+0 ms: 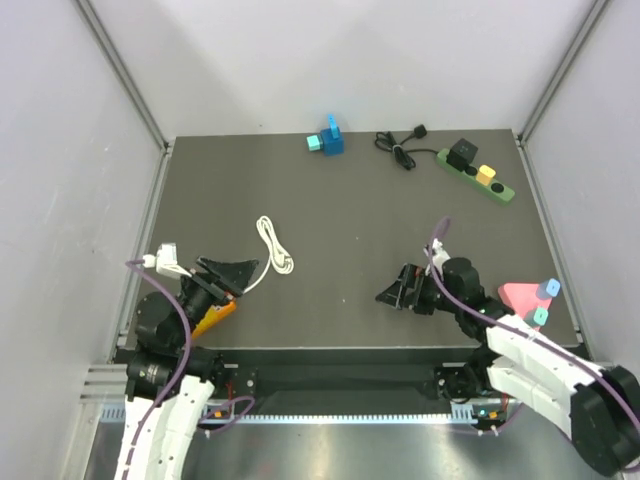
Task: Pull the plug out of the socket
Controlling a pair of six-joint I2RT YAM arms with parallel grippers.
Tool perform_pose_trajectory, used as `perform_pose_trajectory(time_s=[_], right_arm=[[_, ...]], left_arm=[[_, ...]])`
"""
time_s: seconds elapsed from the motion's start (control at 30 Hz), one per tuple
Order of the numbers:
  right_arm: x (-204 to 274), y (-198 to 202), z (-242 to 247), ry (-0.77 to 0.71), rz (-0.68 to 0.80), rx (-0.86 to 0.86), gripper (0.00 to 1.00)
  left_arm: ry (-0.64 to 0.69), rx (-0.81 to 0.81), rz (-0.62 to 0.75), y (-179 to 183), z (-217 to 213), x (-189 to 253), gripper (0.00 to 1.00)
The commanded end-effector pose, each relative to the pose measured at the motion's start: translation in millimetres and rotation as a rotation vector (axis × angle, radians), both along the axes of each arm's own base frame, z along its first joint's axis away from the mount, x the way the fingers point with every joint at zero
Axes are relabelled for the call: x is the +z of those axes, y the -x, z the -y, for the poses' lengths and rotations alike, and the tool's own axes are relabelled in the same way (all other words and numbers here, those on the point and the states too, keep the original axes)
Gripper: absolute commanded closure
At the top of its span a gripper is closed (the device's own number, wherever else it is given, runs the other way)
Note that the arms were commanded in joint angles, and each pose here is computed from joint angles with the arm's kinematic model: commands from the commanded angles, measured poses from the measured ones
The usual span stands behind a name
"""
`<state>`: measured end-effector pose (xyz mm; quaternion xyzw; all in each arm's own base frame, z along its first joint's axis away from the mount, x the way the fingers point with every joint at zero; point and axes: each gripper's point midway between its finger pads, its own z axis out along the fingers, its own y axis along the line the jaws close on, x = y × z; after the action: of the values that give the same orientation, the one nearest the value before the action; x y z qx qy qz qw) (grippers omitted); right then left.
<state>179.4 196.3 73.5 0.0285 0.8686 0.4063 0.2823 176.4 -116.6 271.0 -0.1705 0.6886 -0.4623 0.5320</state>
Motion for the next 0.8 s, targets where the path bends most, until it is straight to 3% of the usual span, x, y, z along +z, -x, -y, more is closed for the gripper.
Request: perform_pose_trajectory(time_s=[0.0, 0.07, 0.13, 0.27, 0.37, 0.57, 0.7, 0.77], right_arm=[[40.9, -22.9, -23.2, -0.099, 0.162, 0.071, 0.00], [52.8, -38.3, -37.4, -0.148, 0.208, 0.081, 0.00], [42.8, -45.5, -55.8, -0.146, 0.162, 0.118, 0.00], [60.6, -62.9, -116.4, -0.210, 0.169, 0.210, 0.00], [55.9, -53.2, -174.1, -0.214, 0.141, 0.300, 0.00], [30.4, -52.7, -247.9, -0.198, 0.069, 0.277, 0.01], [13.3, -42.4, -289.9, -0.231, -0.016, 0.221, 0.18], [1.7, -38.3, -309.7, -0.234, -0.052, 0.216, 0.34]], left_arm=[[-0.145, 0.149, -0.194, 1.0, -29.5, -39.8, 0.02], [-0.157, 0.186, -0.205, 7.6, -37.4, -31.8, 0.02], [-0.177, 0.240, -0.233, 15.5, -48.8, -30.6, 0.02], [-0.193, 0.194, -0.175, 26.9, -44.2, -16.6, 0.02], [-0.188, 0.174, -0.171, 36.5, -42.3, -10.1, 0.03], [-0.260, 0.201, -0.206, 49.4, -53.2, -11.0, 0.07], [-0.278, 0.221, -0.210, 52.6, -58.2, -7.4, 0.11], [-0.278, 0.220, -0.205, 53.1, -58.1, -5.8, 0.14]])
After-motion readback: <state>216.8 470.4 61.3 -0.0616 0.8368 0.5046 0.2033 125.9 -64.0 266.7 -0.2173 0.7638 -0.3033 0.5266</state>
